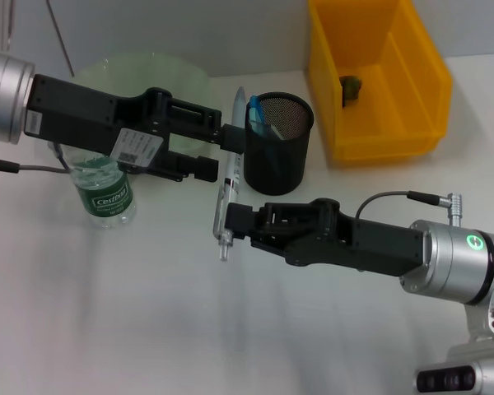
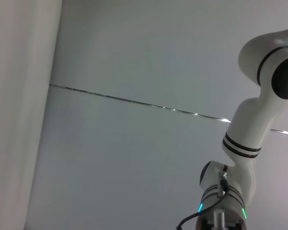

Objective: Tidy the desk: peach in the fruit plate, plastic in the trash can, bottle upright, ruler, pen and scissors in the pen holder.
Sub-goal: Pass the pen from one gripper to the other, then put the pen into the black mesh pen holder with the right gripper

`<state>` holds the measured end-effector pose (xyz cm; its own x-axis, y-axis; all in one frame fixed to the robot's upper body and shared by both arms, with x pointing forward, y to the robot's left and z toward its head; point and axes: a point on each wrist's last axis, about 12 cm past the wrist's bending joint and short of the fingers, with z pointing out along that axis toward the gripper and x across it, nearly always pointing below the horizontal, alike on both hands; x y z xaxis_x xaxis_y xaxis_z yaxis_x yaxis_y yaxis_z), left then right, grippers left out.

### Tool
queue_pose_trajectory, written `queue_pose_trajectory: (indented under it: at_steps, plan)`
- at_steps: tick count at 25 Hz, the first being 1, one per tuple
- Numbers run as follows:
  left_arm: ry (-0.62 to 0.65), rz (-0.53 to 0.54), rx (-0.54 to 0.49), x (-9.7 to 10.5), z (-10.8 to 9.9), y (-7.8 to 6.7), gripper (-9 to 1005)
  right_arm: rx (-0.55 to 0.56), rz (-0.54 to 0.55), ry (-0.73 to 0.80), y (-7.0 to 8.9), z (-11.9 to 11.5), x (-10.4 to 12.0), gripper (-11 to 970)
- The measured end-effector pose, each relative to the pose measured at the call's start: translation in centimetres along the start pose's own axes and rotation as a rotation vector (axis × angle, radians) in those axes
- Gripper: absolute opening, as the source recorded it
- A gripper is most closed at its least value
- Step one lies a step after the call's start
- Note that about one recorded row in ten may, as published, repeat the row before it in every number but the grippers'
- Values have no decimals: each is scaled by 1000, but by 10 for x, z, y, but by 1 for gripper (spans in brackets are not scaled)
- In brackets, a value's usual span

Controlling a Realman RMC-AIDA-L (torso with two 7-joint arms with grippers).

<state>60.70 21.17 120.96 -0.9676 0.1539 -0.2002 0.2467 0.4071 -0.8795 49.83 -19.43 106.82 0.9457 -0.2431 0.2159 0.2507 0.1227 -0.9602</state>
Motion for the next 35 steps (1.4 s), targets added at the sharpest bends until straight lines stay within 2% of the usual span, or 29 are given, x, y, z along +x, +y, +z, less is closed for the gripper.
queue_pose_trajectory:
  at_steps: [1, 4, 11, 14, 17, 18, 19, 20, 23, 24, 26, 28, 29, 30, 31, 33, 34, 35]
  plan:
    - [1, 2, 0, 0, 0, 0, 503, 0, 0, 0, 0, 0, 0, 142]
    - [2, 6, 0, 1, 0, 1, 738, 6, 1, 1, 0, -1, -1, 143]
    - [8, 27, 5, 2, -1, 1, 785, 7, 0, 7, 0, -2, -3, 146]
    - [-3, 148, 62, 7, -6, 0, 805, 3, 33, 24, 2, -6, -5, 148]
    - [-11, 187, 73, 9, -8, 1, 805, 12, 64, 34, 1, -9, -7, 149]
    - [-20, 228, 80, 11, -11, 3, 805, 22, 91, 40, 0, -12, -8, 150]
    - [-48, 322, 84, 19, -17, 11, 805, 52, 147, 53, -4, -17, -8, 150]
    - [-63, 360, 88, 22, -20, 14, 805, 52, 147, 53, -4, -17, -8, 150]
    - [-110, 461, 106, 32, -26, 24, 805, 112, 238, 83, -10, -25, -8, 152]
    - [-151, 552, 129, 40, -30, 28, 805, 162, 317, 111, -16, -31, -6, 152]
    - [-169, 582, 136, 44, -32, 30, 805, 185, 356, 119, -18, -34, -5, 153]
    - [-215, 659, 147, 52, -36, 35, 805, 240, 465, 132, -24, -41, -3, 154]
    - [-231, 686, 150, 55, -37, 36, 805, 295, 586, 144, -30, -47, 2, 154]
    - [-231, 686, 150, 55, -37, 36, 805, 295, 586, 144, -30, -47, 2, 155]
    - [-286, 776, 161, 65, -39, 41, 805, 316, 641, 147, -32, -49, 5, 155]
    - [-313, 821, 171, 70, -39, 43, 805, 347, 756, 156, -36, -52, 12, 156]
    - [-340, 885, 183, 80, -36, 47, 805, 368, 879, 170, -37, -52, 22, 157]
    - [-340, 885, 183, 80, -36, 47, 805, 368, 879, 170, -37, -52, 22, 157]
